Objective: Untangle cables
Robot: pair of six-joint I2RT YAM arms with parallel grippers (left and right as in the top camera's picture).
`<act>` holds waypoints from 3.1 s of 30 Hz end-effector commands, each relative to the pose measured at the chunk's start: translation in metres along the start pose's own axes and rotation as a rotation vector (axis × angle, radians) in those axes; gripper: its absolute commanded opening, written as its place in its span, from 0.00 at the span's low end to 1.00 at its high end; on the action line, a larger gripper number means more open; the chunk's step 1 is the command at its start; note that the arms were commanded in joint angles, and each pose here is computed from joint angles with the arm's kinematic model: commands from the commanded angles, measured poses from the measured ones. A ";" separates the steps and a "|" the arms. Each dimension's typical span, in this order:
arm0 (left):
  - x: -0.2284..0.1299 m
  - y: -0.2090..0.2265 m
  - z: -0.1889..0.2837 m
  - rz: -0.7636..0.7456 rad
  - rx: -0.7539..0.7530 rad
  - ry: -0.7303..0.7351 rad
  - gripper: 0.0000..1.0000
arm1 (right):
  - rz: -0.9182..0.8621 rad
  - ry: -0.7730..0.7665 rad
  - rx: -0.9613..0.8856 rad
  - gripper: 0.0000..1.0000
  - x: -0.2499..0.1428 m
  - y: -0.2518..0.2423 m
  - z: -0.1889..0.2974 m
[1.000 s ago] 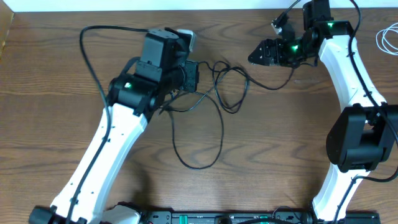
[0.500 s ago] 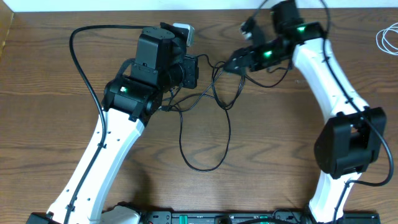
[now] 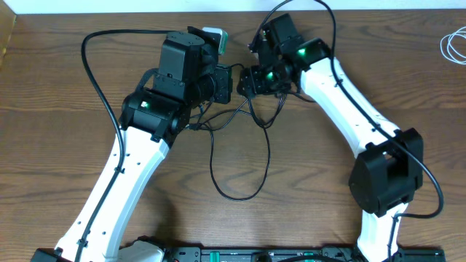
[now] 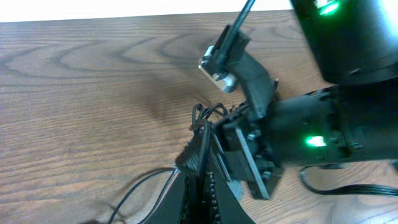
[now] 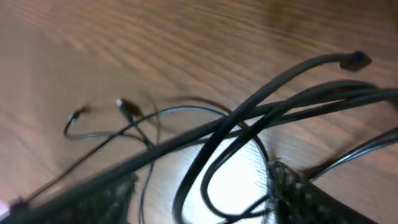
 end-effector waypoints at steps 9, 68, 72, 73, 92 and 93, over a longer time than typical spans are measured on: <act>0.007 0.003 0.008 0.009 0.039 -0.034 0.07 | -0.150 -0.067 -0.209 0.04 0.006 -0.025 -0.020; -0.030 0.262 0.140 0.479 0.988 -0.074 0.07 | -0.541 -0.289 -0.390 0.01 -0.019 -0.253 0.222; -0.037 0.273 0.148 0.514 1.017 -0.071 0.07 | -0.573 -0.279 -0.437 0.01 -0.021 -0.259 0.220; -0.038 0.276 0.149 0.523 1.024 -0.069 0.08 | -0.574 -0.276 -0.436 0.01 -0.021 -0.259 0.220; -0.025 0.243 0.097 0.437 0.590 -0.031 0.07 | -0.241 -0.183 -0.117 0.01 0.002 -0.192 0.172; -0.021 0.232 0.087 0.399 0.519 -0.023 0.08 | -0.223 -0.183 -0.117 0.01 0.004 -0.187 0.169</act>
Point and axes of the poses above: each gripper's point midway between its finger pads, its own z axis back along the fingers, its own y axis along the line the jaws close on, x = y × z, the point moved 8 cm from there along z, back along the fingers, and after that the axes turned 1 degree about -z, right-handed, at the moved point
